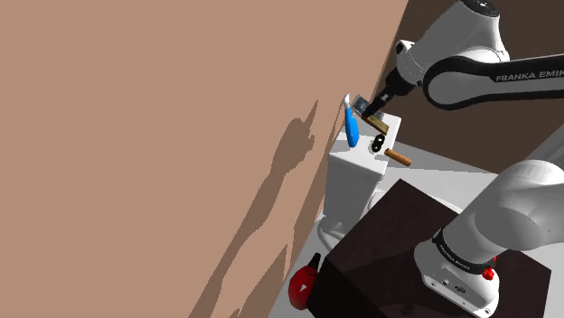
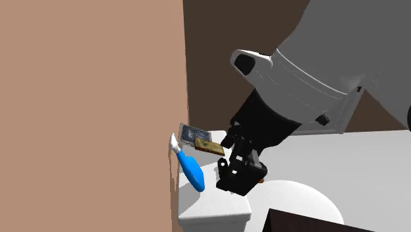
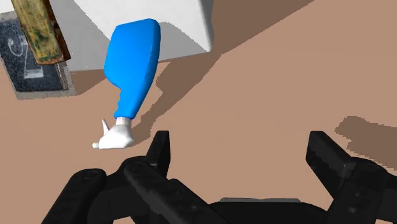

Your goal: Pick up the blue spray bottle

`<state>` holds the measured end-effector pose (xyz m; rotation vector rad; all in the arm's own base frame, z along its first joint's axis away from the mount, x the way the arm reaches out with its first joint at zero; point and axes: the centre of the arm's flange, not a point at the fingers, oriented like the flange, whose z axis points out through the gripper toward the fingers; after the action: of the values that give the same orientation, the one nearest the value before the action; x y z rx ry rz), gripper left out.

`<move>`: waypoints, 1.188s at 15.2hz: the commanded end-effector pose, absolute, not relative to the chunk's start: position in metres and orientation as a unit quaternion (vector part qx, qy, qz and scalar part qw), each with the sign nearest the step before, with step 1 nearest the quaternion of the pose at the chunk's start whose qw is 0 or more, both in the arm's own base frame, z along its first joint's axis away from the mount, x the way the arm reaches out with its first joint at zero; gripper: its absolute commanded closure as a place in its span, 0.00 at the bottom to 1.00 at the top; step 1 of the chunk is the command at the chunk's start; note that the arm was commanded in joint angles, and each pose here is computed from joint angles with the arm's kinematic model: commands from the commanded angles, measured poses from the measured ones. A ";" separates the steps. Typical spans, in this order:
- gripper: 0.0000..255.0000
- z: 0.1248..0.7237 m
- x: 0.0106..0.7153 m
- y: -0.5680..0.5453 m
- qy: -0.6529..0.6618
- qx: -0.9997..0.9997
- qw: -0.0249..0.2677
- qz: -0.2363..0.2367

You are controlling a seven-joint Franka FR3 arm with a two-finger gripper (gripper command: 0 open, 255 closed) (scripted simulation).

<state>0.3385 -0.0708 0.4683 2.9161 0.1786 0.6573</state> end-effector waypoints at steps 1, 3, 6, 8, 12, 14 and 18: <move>0.00 0.448 0.347 -0.084 0.061 0.966 0.081 0.240; 0.00 0.428 0.355 -0.098 0.061 0.961 0.087 0.257; 0.00 0.399 0.368 -0.119 0.061 0.952 0.097 0.283; 0.00 0.380 0.378 -0.134 0.061 0.946 0.104 0.300; 0.00 0.344 0.400 -0.163 0.061 0.933 0.116 0.334; 0.00 0.327 0.412 -0.178 0.061 0.927 0.123 0.350; 0.00 0.295 0.438 -0.209 0.060 0.912 0.135 0.384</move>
<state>0.4314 -0.1993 0.3024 2.6660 0.1950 1.0754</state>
